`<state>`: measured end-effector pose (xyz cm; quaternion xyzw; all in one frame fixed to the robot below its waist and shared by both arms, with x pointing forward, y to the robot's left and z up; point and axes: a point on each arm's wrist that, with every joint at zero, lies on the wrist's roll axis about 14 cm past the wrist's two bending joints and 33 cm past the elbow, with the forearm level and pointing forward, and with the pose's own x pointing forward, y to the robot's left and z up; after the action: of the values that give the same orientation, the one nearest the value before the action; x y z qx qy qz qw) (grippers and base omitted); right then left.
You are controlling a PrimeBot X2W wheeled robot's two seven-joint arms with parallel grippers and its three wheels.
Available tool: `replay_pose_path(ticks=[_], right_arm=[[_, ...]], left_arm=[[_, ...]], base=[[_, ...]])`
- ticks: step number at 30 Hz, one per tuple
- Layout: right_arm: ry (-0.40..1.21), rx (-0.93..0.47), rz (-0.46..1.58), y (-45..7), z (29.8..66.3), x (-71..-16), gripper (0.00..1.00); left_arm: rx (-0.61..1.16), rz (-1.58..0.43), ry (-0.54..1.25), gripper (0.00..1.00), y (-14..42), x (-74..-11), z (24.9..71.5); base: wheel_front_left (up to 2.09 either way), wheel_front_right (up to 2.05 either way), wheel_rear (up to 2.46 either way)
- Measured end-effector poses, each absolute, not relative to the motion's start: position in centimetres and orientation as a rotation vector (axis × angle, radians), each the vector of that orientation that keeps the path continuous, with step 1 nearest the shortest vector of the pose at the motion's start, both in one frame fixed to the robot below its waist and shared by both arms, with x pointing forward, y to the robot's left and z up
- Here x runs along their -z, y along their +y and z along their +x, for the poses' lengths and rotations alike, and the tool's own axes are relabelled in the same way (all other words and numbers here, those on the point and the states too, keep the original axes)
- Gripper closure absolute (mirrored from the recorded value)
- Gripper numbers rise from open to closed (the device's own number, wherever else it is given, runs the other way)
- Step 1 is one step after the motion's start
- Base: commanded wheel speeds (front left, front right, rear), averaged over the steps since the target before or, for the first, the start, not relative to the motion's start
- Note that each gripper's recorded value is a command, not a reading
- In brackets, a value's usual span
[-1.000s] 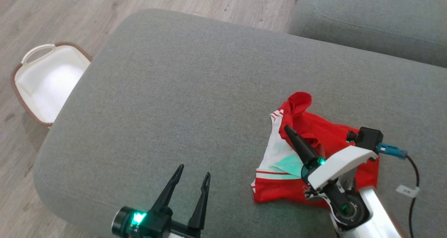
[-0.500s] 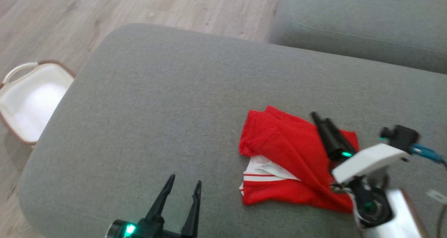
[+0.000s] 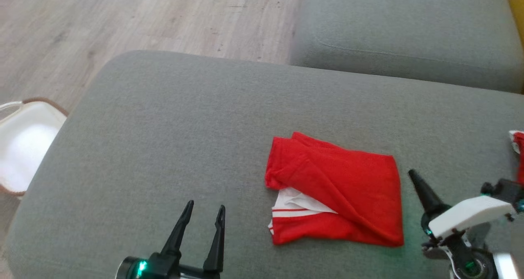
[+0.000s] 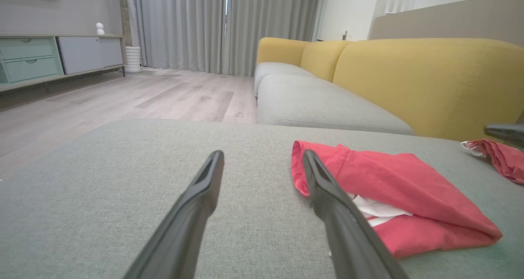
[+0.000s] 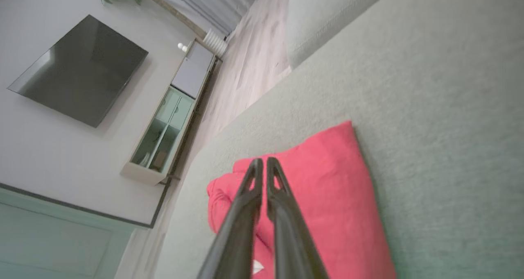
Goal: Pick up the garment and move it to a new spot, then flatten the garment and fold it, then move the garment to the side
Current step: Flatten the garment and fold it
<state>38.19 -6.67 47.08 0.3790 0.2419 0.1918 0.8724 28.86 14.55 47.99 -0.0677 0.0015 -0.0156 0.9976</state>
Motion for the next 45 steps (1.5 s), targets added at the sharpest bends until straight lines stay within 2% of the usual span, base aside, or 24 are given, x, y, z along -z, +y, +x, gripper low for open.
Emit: replay_pose_path(ticks=[7,18,24,28,31,35,36,37,38,44,45], right_arm=[[0.776,-0.512,0.859,-2.4,36.3,-43.8,1.0],[0.989,-0.567,0.817,2.2,37.0,-40.6,1.0],[1.094,-0.659,0.767,4.2,35.0,-40.1,1.0],[1.137,-0.742,0.729,5.0,32.0,-40.4,1.0],[1.126,-0.738,0.775,4.0,30.2,-40.5,1.0],[0.935,-0.695,0.8,1.6,31.8,-42.9,1.0],[0.868,-0.678,0.792,0.7,32.6,-43.7,0.67],[0.801,-0.661,0.77,-0.1,33.3,-44.5,0.45],[0.735,-0.639,0.75,-1.0,34.0,-45.3,0.0],[0.383,-0.513,0.461,-6.1,35.3,-47.6,0.0],[0.278,-0.48,0.383,-7.3,35.1,-48.1,0.0]], left_arm=[[-0.031,-0.145,-0.002,0.0,16.0,-48.0,27.8],[-0.104,-0.153,0.036,0.0,17.5,-46.7,26.1],[-0.106,-0.149,0.042,0.0,17.4,-46.5,25.9],[-0.087,-0.15,0.038,0.0,17.0,-46.6,26.1],[-0.068,-0.15,0.035,0.0,16.5,-46.7,26.3],[-0.053,-0.151,0.019,0.0,16.4,-47.2,26.9],[-0.05,-0.151,0.014,0.0,16.3,-47.3,27.1],[-0.054,-0.158,0.012,0.0,16.4,-47.4,27.2],[-0.061,-0.172,0.01,0.0,16.6,-47.4,27.4],[-0.093,-0.189,0.026,0.0,17.0,-47.0,27.8],[-0.093,-0.184,0.025,0.0,17.0,-47.1,28.2]], base=[[0.0,0.0,0.0],[0.0,0.0,0.0],[0.0,0.0,0.0],[0.0,0.0,0.0],[0.0,0.0,0.0],[0.0,0.0,0.0],[0.0,0.0,0.0],[0.0,0.0,0.0],[0.0,0.0,0.0],[0.0,0.0,0.0],[0.0,0.0,0.0]])
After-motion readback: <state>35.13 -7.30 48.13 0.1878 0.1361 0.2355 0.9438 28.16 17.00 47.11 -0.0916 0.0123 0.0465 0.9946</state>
